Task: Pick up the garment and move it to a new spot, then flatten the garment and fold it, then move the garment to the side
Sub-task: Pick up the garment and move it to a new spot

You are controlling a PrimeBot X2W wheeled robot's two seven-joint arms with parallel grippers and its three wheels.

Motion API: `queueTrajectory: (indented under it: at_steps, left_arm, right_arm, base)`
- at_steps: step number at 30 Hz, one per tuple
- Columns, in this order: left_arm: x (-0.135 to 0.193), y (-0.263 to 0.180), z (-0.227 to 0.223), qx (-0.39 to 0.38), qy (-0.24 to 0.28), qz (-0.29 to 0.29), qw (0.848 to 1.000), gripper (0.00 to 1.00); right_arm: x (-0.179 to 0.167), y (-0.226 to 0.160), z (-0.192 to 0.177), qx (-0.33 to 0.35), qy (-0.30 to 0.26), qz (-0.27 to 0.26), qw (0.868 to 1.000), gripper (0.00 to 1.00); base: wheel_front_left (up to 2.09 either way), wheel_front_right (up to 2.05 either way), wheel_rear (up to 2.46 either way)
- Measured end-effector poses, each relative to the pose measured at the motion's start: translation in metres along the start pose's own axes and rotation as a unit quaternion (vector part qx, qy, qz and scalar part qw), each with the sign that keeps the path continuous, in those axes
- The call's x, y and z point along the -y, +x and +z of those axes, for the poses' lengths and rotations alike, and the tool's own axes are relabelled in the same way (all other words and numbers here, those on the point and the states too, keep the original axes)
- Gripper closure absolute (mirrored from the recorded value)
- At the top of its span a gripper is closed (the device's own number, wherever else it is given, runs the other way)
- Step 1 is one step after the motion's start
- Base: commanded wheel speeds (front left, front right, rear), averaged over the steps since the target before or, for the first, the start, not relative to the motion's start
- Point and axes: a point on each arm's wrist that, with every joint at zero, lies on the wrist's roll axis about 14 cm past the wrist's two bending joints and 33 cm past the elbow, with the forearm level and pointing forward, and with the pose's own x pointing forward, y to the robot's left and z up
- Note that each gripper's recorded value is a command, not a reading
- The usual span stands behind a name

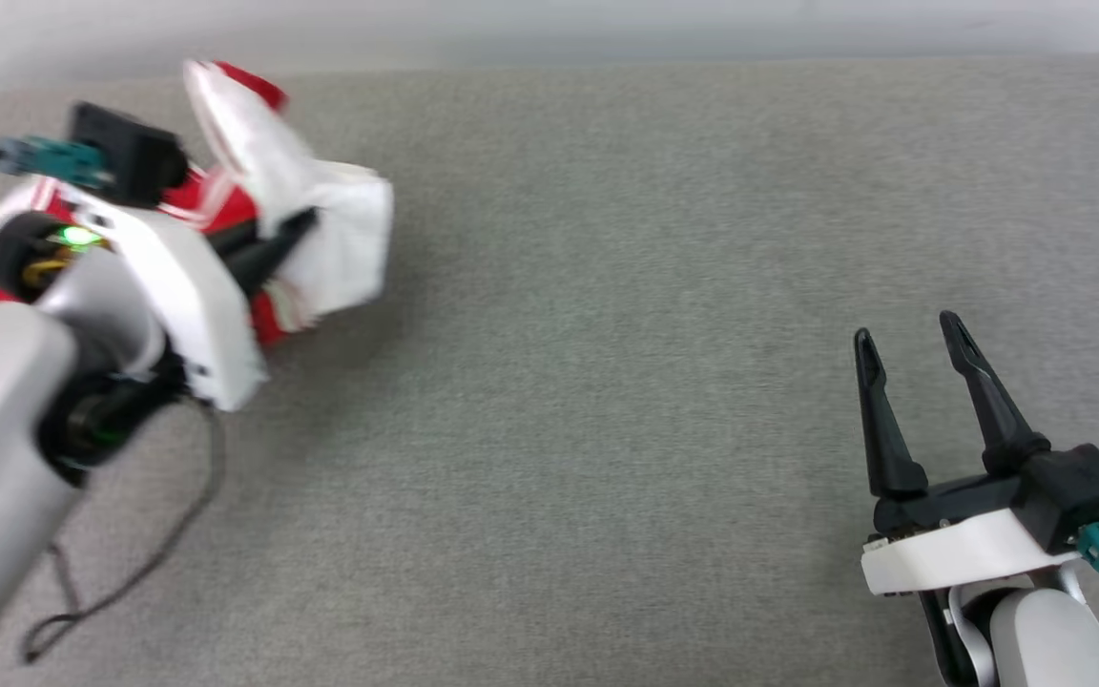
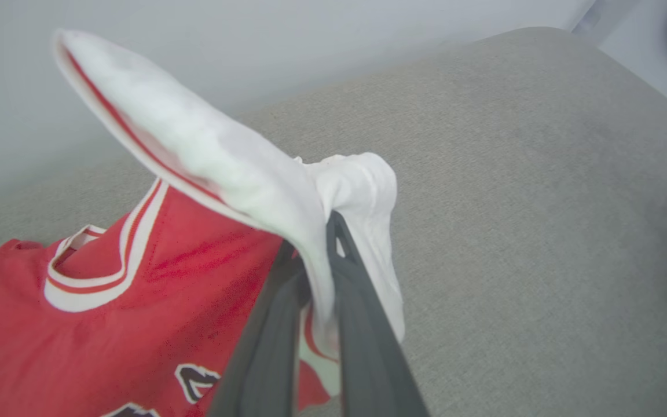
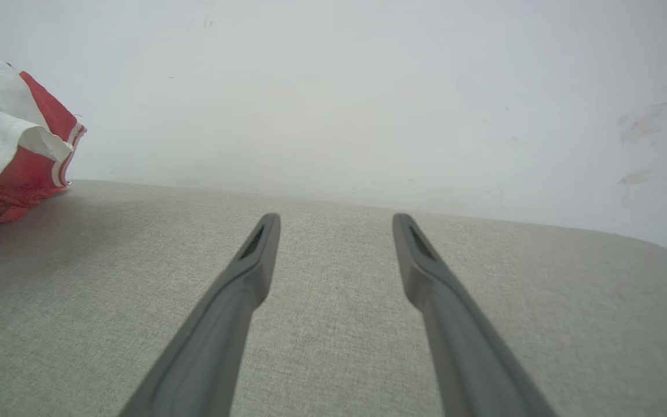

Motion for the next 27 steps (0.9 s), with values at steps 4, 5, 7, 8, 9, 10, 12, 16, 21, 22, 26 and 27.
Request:
queueTrajectory:
  at_steps: [4, 5, 7, 8, 9, 10, 12, 16, 21, 22, 26, 27]
  left_arm:
    - [0.066, 0.024, 0.018, 0.043, -0.006, -0.071, 0.997, 1.00]
    - [0.084, 0.029, 0.020, 0.047, -0.001, -0.091, 0.995, 1.00]
    - [0.114, 0.040, 0.021, 0.053, 0.003, -0.121, 0.991, 1.00]
    - [0.129, 0.046, 0.020, 0.053, 0.004, -0.136, 0.989, 1.00]
    - [0.145, 0.051, 0.019, 0.052, 0.005, -0.154, 0.987, 1.00]
    - [0.161, 0.056, 0.018, 0.052, 0.004, -0.170, 0.984, 1.00]
    - [0.193, 0.066, 0.018, 0.055, 0.006, -0.200, 0.978, 1.00]
    - [0.249, 0.083, 0.022, 0.063, 0.003, -0.248, 0.967, 1.00]
    - [0.305, 0.099, 0.010, 0.056, 0.004, -0.291, 0.955, 1.00]
    - [0.312, 0.102, 0.005, 0.052, 0.009, -0.295, 0.954, 0.64]
    - [0.327, 0.110, -0.020, 0.034, 0.039, -0.306, 0.951, 0.00]
    - [0.327, 0.112, -0.023, 0.034, 0.040, -0.306, 0.951, 0.00]
  right_arm:
    - [0.018, -0.013, 0.010, 0.008, -0.002, -0.028, 1.000, 0.00]
    - [0.021, -0.017, 0.012, 0.009, -0.001, -0.034, 0.999, 0.00]
    - [0.026, -0.023, 0.015, 0.011, -0.002, -0.043, 0.999, 0.00]
    - [0.030, -0.025, 0.017, 0.013, -0.003, -0.049, 0.999, 0.00]
    - [0.033, -0.027, 0.018, 0.013, -0.003, -0.055, 0.998, 0.00]
    - [0.037, -0.030, 0.019, 0.014, -0.004, -0.061, 0.998, 0.00]
    - [0.045, -0.035, 0.021, 0.015, -0.005, -0.073, 0.997, 0.00]
    - [0.059, -0.045, 0.024, 0.017, -0.007, -0.097, 0.995, 0.00]
    - [0.082, -0.058, 0.028, 0.016, -0.015, -0.134, 0.991, 0.00]
    - [0.086, -0.061, 0.028, 0.015, -0.017, -0.140, 0.990, 0.00]
    - [0.093, -0.066, 0.025, 0.009, -0.019, -0.152, 0.988, 0.00]
    - [0.093, -0.066, 0.025, 0.009, -0.018, -0.152, 0.988, 0.00]
  base:
    - [0.00, 0.00, 0.00]
    - [0.00, 0.00, 0.00]
    - [0.00, 0.00, 0.00]
    - [0.00, 0.00, 0.00]
    - [0.00, 0.00, 0.00]
    - [0.00, 0.00, 0.00]
    - [0.00, 0.00, 0.00]
    - [0.00, 0.00, 0.00]
    - [0.00, 0.00, 0.00]
    - [0.00, 0.00, 0.00]
    - [0.00, 0.00, 0.00]
    - [0.00, 0.00, 0.00]
